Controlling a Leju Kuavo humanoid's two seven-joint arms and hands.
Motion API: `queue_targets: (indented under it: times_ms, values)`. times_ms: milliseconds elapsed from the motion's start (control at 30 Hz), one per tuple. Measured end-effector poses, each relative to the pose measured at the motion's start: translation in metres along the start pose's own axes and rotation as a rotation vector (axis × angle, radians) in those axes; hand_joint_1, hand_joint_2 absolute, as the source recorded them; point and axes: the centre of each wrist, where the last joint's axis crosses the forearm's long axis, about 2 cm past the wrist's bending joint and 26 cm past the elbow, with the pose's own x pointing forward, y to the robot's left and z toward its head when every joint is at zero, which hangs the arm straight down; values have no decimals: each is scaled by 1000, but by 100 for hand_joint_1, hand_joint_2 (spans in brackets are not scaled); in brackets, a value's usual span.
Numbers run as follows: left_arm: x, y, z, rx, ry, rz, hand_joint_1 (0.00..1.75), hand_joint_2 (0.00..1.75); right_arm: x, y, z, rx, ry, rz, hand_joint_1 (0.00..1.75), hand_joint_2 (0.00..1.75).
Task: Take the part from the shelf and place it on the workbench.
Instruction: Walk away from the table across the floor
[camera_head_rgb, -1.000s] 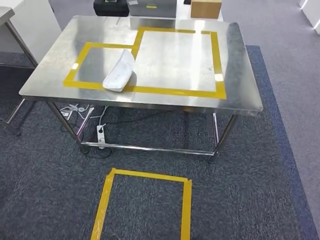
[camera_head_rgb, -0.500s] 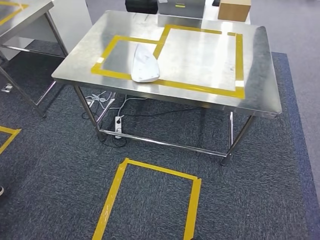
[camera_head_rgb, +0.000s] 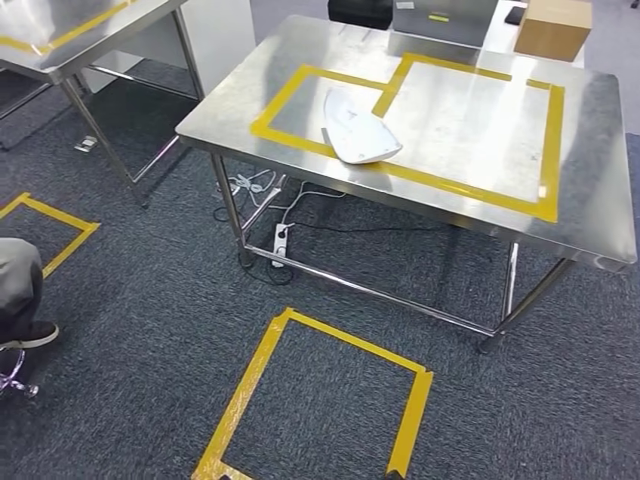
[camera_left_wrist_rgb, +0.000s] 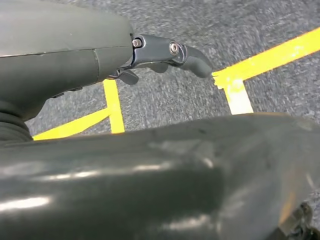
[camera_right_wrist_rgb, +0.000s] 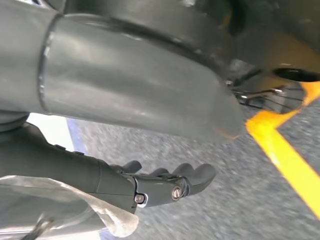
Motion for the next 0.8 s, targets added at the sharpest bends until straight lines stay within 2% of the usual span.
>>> queue_targets:
  times_ms: [800]
  values:
    - [-3,-7,2,-24,4,-14,0,0,1,2,0,25,-5,-4,0,0]
